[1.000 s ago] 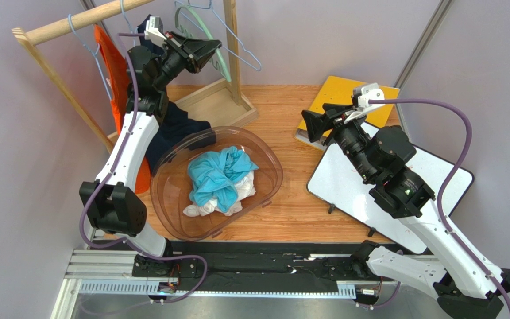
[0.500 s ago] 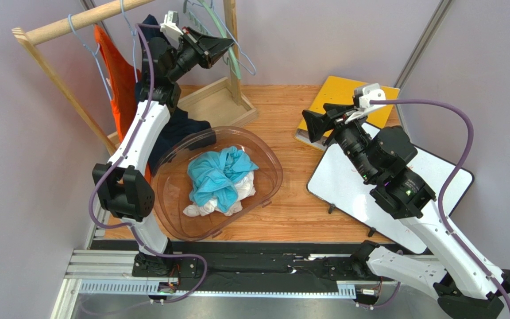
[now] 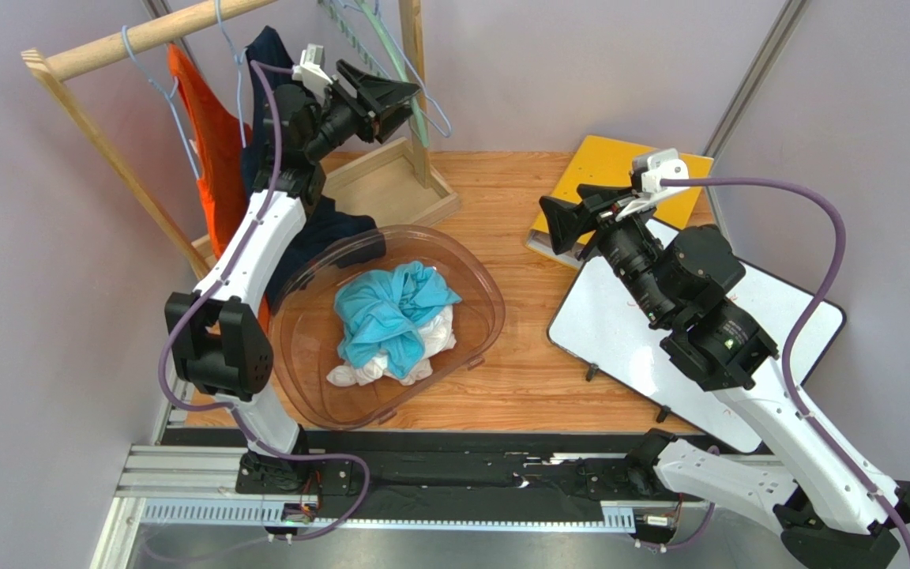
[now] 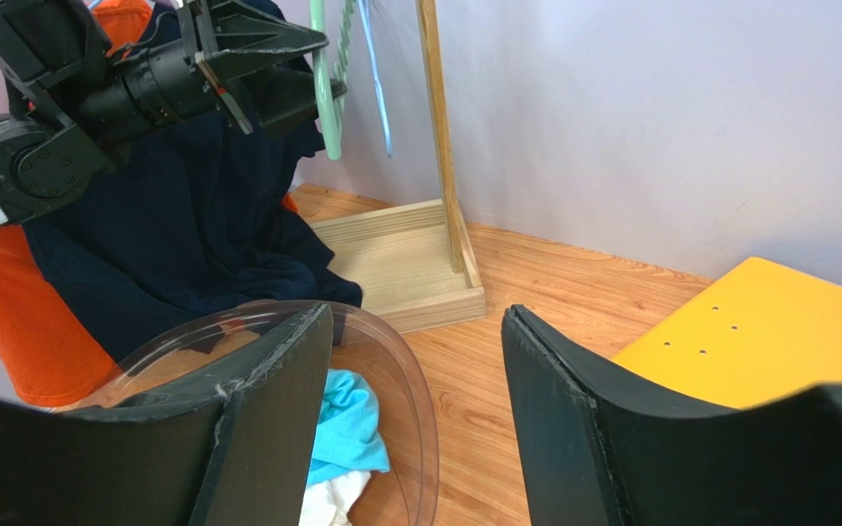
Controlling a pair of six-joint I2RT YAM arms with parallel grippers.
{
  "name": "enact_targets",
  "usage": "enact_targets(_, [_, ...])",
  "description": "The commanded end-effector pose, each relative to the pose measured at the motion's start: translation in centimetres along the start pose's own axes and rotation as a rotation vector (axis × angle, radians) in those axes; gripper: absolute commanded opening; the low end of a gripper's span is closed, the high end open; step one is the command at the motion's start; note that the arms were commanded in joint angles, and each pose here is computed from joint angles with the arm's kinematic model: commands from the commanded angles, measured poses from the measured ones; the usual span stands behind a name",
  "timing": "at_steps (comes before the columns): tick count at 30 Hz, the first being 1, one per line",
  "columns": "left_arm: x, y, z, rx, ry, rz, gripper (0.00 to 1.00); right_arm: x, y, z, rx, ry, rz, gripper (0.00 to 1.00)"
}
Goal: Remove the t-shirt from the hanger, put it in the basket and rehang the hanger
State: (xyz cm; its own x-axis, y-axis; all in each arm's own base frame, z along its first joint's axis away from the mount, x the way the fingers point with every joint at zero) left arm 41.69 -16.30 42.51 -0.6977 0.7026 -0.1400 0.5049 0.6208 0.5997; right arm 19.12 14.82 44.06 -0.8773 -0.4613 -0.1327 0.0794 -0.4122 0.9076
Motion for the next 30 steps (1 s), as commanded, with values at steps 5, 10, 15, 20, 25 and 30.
enact_targets(5, [5.7,-0.7,-5.6,-0.136,-0.053,-0.028,0.82,0.0,0.6,0.5,-0.023,0.033,-0.041,0.63])
enact_targets(10, [9.9,-2.2,-8.0,-0.271,0.026,0.002,0.84,-0.1,0.6,0.6,-0.025,0.036,-0.036,0.63])
enact_targets(15, [15.4,-2.7,-10.9,-0.503,0.164,-0.068,0.79,-0.2,0.5,0.7,-0.03,0.043,-0.03,0.63])
enact_targets(20, [20.0,-0.7,-13.1,-0.749,0.408,-0.091,0.78,-0.3,0.3,0.9,-0.036,0.056,-0.018,0.63])
enact_targets(25, [21.8,2.2,-12.5,-0.815,0.66,-0.097,0.78,-0.4,0.3,0.9,-0.032,0.057,-0.013,0.63])
enact_targets(30, [21.2,4.7,-10.1,-0.795,0.747,-0.134,0.65,-0.3,0.3,0.8,-0.028,0.054,-0.014,0.63])
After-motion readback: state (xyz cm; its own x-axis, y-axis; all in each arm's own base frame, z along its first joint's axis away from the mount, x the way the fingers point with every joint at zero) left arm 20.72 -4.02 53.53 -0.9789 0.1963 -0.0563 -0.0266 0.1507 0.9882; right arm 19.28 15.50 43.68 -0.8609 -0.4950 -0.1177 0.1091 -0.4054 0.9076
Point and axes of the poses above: each gripper's point midway between its finger pads, its own x axis back along the fingers, its own z axis along the line the jaws close on, y = z × x, the point moved 8 cm from there along x, back along the fingers, and after that the axes turned 15 degrees about -x, right-handed, at the moved point
